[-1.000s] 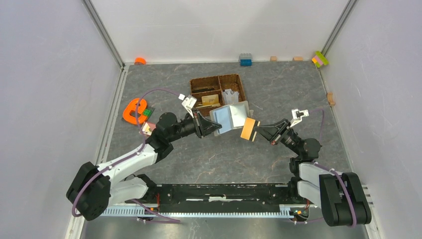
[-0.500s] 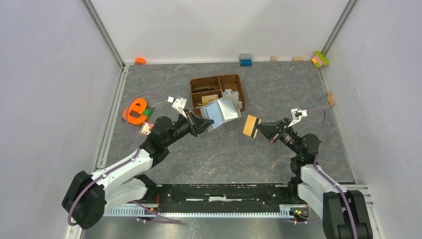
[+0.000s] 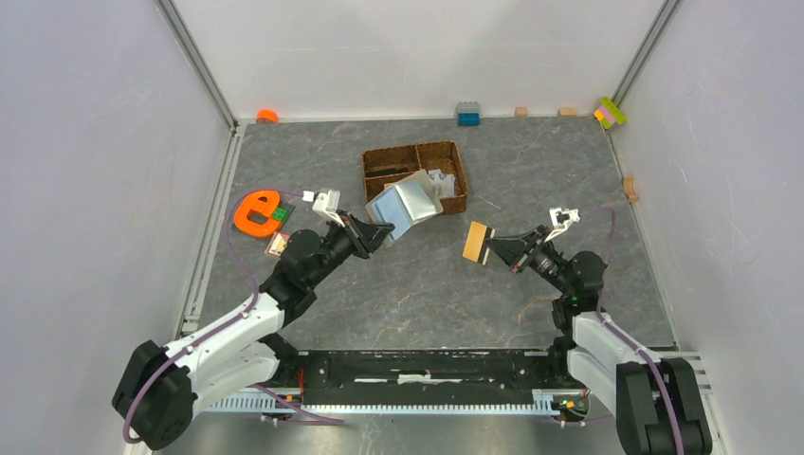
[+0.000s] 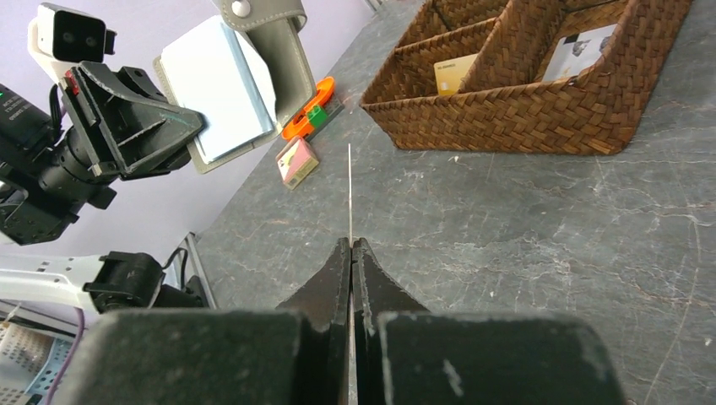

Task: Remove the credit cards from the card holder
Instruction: Place the credit card in the storage box.

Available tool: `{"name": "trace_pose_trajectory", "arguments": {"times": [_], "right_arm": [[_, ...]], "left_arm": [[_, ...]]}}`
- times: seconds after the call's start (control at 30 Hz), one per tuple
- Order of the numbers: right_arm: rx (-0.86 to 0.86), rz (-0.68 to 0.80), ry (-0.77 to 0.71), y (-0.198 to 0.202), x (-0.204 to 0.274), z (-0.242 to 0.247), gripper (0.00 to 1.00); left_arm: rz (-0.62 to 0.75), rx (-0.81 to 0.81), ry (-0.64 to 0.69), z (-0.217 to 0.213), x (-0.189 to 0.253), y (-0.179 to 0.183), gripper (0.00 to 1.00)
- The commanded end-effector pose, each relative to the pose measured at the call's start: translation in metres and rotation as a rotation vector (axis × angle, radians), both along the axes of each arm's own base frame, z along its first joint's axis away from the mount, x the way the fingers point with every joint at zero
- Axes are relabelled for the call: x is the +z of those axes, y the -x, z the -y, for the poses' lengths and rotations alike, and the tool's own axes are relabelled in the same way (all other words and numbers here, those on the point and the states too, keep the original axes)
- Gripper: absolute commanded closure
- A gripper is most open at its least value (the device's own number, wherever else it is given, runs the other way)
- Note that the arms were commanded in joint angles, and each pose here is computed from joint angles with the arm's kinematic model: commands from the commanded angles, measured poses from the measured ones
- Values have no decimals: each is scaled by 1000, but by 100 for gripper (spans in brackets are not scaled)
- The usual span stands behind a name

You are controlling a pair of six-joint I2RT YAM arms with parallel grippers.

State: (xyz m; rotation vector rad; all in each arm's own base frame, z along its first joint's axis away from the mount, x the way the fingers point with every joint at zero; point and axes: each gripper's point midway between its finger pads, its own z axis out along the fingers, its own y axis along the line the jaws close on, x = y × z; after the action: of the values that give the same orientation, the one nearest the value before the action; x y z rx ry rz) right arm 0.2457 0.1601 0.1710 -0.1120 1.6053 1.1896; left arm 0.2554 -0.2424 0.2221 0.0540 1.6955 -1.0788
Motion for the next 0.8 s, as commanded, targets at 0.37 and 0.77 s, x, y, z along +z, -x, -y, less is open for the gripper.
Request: {"name": "trace_pose_trajectory", "arguments": {"times": [0.37, 0.77], "right_arm": [[-121, 61, 287, -44, 17, -18, 100], [-20, 113, 620, -96, 24, -97, 100]], "left_arm": [[-58, 509, 48, -100, -4, -12, 98], [-43, 572, 125, -120, 8, -2, 98]]}}
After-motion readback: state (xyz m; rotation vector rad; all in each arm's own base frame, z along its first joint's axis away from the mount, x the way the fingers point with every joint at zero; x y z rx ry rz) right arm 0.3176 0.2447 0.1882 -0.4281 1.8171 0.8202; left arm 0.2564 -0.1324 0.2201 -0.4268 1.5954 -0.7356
